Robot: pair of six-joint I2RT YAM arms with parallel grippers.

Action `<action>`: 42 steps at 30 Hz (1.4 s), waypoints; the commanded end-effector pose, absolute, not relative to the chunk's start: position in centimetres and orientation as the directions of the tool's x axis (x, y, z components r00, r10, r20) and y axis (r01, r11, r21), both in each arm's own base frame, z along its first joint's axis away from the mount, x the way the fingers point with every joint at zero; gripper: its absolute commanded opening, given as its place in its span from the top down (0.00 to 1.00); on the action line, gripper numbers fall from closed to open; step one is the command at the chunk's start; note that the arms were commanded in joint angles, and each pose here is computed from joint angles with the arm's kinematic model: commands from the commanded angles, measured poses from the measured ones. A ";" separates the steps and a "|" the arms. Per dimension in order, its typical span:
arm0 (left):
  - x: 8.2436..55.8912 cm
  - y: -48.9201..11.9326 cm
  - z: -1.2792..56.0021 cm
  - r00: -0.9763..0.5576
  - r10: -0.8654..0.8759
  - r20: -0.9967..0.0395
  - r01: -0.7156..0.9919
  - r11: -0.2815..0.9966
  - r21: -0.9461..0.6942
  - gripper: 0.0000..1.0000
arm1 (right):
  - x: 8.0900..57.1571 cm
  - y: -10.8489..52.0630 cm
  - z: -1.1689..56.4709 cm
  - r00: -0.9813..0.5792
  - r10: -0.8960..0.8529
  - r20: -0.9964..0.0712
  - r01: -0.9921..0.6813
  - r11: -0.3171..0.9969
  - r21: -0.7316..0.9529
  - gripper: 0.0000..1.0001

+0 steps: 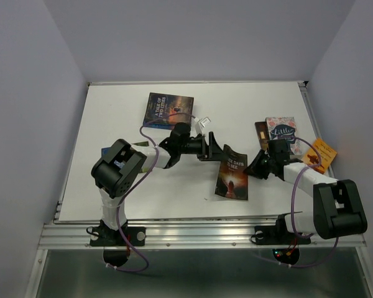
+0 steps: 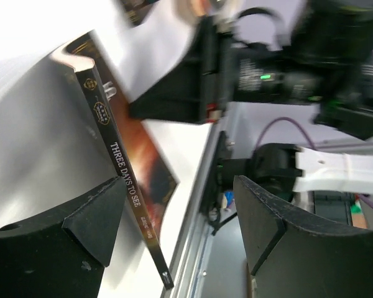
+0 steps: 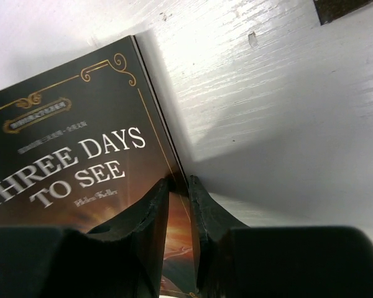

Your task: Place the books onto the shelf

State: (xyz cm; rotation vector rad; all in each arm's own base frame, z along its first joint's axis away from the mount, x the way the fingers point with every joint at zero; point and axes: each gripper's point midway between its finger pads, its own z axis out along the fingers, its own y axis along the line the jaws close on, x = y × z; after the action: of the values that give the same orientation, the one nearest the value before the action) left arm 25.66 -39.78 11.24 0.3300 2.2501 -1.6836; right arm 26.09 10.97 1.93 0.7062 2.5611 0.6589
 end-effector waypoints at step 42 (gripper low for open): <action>45.5 -27.3 29.6 -0.446 -0.545 -0.710 0.281 0.667 -0.690 1.00 | 32.0 9.3 14.0 -0.606 0.567 -0.558 0.255 0.803 0.538 0.41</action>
State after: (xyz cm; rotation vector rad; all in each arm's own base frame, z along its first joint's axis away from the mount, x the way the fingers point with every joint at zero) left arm 40.17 -31.76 20.31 -0.0005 2.1021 -0.9949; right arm 29.71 10.79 10.85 0.6124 2.3426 0.6353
